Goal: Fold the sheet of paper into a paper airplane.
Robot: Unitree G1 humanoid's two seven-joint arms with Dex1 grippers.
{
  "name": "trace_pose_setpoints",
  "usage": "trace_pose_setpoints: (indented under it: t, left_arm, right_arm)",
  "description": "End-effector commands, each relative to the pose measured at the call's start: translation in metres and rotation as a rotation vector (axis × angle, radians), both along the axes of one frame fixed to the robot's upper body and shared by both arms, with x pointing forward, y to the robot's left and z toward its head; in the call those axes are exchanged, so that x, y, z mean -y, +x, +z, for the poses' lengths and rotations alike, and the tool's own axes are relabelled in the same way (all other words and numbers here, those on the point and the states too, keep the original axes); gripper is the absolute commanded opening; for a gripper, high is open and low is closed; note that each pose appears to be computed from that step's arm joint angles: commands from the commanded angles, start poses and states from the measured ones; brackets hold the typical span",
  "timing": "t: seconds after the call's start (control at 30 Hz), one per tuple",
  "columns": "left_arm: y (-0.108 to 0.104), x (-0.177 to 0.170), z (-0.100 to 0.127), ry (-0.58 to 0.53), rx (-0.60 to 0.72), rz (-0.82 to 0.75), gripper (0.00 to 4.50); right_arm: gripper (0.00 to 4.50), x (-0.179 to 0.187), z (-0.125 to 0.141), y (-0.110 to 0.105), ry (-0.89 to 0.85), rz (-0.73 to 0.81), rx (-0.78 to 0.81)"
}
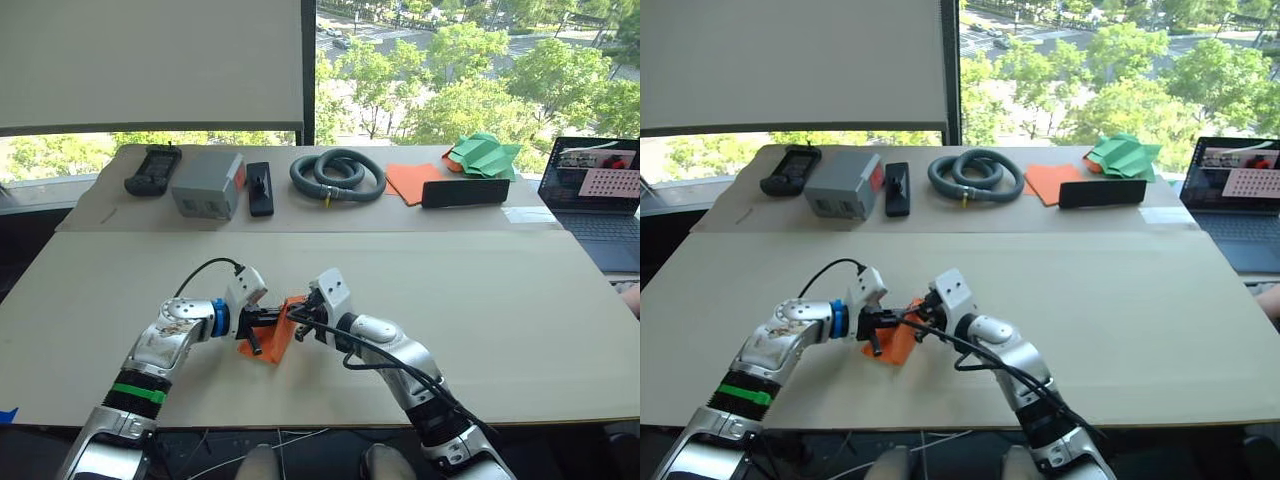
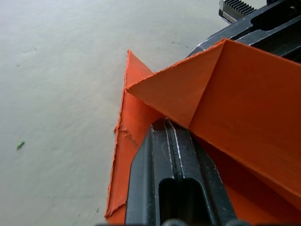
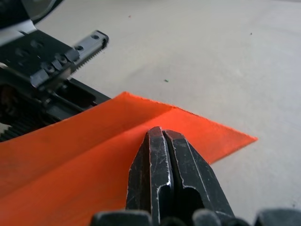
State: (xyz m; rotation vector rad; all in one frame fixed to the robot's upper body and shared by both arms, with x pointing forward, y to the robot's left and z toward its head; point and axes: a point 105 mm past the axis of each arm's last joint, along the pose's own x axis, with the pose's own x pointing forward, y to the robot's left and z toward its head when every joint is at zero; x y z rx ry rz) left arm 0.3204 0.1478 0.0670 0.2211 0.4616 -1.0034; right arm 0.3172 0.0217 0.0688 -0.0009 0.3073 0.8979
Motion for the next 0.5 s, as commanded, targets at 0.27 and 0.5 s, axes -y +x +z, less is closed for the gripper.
trace_pose_setpoints:
  t: [0.27,0.5]
  left_arm:
    - [-0.005,-0.033,0.038,-0.022,0.073,0.126,0.02]
    - [0.0,-0.033,0.064,-0.076,0.128,0.121,0.02]
  right_arm:
    - [0.0,-0.013,-0.003,0.0,-0.034,0.047,0.012]
    - [0.0,-0.015,-0.004,0.002,-0.05,0.058,0.018]
